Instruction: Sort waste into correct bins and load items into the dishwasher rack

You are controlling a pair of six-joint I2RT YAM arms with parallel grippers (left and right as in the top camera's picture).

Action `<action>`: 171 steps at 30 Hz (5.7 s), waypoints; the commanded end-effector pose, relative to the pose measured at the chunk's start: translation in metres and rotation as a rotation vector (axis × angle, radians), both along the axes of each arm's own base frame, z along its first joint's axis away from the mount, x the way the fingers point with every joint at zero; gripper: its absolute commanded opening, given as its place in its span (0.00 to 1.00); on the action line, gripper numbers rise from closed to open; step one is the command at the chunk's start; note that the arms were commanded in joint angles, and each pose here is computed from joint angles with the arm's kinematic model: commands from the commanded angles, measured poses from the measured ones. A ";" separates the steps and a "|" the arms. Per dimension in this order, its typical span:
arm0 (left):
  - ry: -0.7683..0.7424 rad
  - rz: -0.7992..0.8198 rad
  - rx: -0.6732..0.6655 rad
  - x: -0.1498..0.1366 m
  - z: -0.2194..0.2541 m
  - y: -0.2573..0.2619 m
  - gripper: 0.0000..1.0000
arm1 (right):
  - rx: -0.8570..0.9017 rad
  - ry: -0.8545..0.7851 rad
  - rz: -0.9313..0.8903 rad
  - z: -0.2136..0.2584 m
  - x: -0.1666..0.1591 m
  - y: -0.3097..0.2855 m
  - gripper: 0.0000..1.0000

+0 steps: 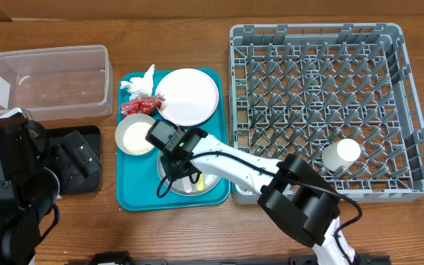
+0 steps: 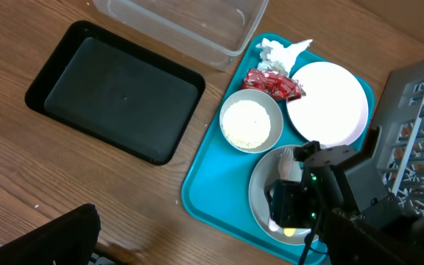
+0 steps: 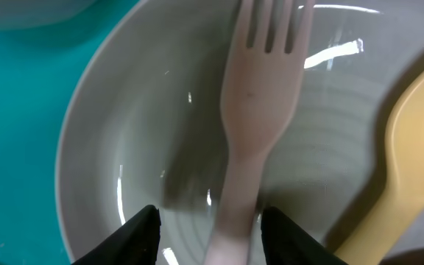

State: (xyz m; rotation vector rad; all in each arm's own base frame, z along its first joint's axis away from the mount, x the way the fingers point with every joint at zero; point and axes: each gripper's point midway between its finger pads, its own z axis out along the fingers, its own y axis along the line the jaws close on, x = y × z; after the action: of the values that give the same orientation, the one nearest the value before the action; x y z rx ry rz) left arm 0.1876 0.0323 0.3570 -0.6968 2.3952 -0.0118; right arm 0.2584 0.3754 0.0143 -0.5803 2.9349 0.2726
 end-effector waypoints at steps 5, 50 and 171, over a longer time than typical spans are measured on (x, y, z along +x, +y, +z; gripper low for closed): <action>-0.008 0.024 0.007 0.000 0.002 0.004 1.00 | -0.013 -0.023 -0.020 -0.012 0.009 0.000 0.38; -0.008 0.020 0.002 0.000 0.001 0.003 1.00 | -0.139 -0.215 -0.382 0.130 0.155 -0.181 0.13; -0.008 0.020 0.002 0.000 0.001 0.003 1.00 | 0.275 -0.219 -0.081 0.183 0.043 -0.057 0.59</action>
State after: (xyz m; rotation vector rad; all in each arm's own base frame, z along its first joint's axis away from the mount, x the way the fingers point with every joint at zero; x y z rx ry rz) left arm 0.1878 0.0323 0.3571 -0.6965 2.3946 -0.0125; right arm 0.2993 0.3142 0.1804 -0.4384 2.6808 0.5191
